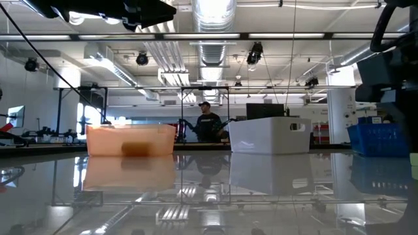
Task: Sort & place blocks by color
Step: Put the green block into the blue bin
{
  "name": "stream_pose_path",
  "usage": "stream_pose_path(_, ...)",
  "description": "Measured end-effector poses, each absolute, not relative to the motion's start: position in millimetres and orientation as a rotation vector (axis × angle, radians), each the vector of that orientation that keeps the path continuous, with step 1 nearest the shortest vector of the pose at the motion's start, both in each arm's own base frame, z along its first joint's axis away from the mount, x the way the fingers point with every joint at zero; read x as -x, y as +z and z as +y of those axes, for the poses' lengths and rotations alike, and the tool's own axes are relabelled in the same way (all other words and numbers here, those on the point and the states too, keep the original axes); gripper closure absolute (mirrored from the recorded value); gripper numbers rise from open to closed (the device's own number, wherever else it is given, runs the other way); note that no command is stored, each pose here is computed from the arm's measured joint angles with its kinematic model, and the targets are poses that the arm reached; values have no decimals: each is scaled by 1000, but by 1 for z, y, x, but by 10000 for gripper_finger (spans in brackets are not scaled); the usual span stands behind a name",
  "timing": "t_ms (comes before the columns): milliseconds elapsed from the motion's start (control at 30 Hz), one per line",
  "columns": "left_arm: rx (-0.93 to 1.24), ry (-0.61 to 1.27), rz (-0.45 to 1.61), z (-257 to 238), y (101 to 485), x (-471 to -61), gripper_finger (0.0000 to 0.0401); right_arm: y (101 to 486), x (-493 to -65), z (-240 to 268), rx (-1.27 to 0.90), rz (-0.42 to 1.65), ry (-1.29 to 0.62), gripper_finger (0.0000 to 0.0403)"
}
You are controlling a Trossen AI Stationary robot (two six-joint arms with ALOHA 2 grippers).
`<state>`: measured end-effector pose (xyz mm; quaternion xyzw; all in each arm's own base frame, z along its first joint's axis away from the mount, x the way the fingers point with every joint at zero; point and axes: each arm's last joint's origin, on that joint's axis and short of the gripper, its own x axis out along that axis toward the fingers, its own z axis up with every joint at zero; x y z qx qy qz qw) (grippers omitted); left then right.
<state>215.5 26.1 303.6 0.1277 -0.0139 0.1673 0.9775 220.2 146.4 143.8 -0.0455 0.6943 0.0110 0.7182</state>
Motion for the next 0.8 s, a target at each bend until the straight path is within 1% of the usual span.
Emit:
stream_pose_path(100, -257, 337, -28, 26, 304, -216, 199, 144, -221, 147, 98, 1531, 25, 224)
stream_pose_path(267, -257, 337, -28, 26, 304, -216, 199, 144, -223, 147, 102, 1500, 15, 288)
stream_pose_path(533, -234, 337, -31, 26, 304, -216, 199, 153, -237, 140, 73, 1459, -9, 289)
stream_pose_path(667, -234, 337, -30, 26, 303, -216, 199, 172, -256, 132, 81, 1407, -41, 289)
stream_pose_path(800, -234, 336, -24, 26, 303, -216, 199, 198, -277, 116, 87, 1362, -91, 289)
